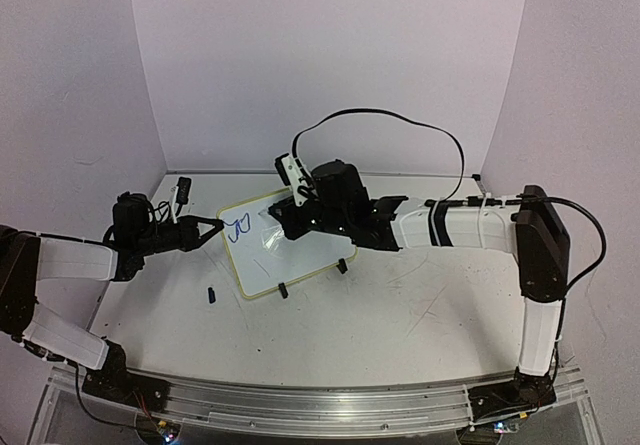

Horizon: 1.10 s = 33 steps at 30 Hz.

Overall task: Write a sentence on the whiteboard
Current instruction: Write on the whiteboard with the whiteboard marker without the cap.

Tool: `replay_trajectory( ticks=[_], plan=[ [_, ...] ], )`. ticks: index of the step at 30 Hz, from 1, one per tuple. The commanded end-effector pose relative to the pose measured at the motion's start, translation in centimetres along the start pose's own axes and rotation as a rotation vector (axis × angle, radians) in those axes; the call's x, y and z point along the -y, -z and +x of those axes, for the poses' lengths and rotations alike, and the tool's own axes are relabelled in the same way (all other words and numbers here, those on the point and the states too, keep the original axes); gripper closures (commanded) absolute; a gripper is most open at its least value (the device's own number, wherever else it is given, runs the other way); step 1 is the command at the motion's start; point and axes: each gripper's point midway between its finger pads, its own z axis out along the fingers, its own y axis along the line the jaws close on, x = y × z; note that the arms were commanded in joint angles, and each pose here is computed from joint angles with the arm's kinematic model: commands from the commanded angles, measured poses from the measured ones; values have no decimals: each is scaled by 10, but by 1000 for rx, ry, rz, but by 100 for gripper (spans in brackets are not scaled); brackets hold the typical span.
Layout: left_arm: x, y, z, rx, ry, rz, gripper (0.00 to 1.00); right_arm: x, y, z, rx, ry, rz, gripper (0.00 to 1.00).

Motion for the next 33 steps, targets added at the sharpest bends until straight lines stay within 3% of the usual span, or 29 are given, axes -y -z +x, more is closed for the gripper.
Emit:
replay_trajectory(
  ticks=[1,33],
  plan=[
    [12,-3,-25,43,-53,45,100,-13,6,-32,76,2,-38,100],
    [13,-2,-26,48,-58,45,100,-11,-5,-4,7,0,-1,100]
  ],
)
